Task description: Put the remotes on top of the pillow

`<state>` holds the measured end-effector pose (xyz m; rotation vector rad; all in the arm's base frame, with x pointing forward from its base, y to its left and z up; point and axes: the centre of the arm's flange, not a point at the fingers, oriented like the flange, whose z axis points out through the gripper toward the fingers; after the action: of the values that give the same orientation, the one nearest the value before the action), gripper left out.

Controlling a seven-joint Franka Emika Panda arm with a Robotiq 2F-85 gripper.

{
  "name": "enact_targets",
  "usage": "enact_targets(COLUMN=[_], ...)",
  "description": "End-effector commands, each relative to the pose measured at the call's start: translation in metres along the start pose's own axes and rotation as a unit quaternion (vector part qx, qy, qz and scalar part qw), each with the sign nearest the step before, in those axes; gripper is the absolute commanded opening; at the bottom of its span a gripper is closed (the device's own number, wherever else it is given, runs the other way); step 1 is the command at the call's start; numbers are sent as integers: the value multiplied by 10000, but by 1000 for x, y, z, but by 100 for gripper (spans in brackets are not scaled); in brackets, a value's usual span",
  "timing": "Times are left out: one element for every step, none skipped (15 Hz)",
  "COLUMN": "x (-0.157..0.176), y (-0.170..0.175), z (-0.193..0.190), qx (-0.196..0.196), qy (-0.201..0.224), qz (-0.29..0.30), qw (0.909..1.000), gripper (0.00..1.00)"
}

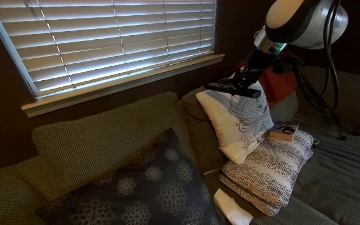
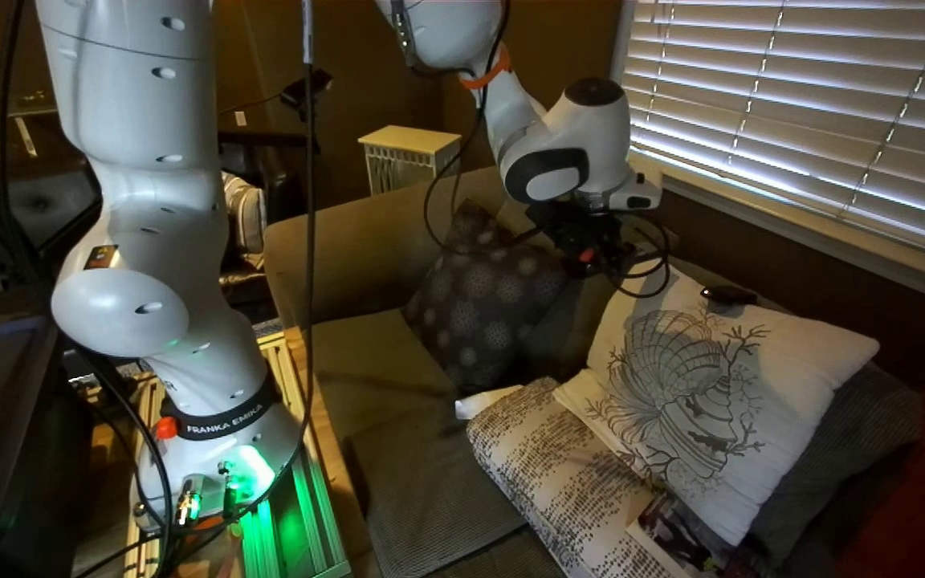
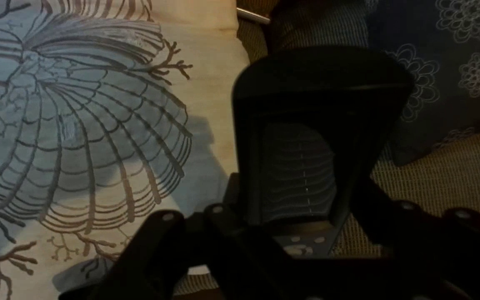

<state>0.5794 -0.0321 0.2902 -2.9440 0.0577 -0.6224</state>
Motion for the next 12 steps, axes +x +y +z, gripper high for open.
enact_targets(x=[-18, -19, -20, -22, -24, -25, -27, -28, -31, -34, -36, -40], y=[9, 11, 13, 14, 15, 17, 18, 20, 21, 23, 26, 29], z=[-21, -22, -22, -23, -22, -21, -20, -19, -18, -17, -15, -13], qx=[53, 56, 31, 22, -2, -19, -57, -134, -207, -271, -368, -431], qy=[170, 174, 192, 219, 237, 249, 254, 257, 240, 224, 215, 215], qz=[920, 1136, 1422, 1666, 1907, 2120, 2262, 2350, 2480, 2607, 2798, 2946], qw=[9956, 9934, 9896, 9858, 9814, 9770, 9737, 9716, 9683, 9648, 9591, 9544], gripper=[40, 40, 40, 40, 40, 40, 40, 40, 40, 40, 40, 40])
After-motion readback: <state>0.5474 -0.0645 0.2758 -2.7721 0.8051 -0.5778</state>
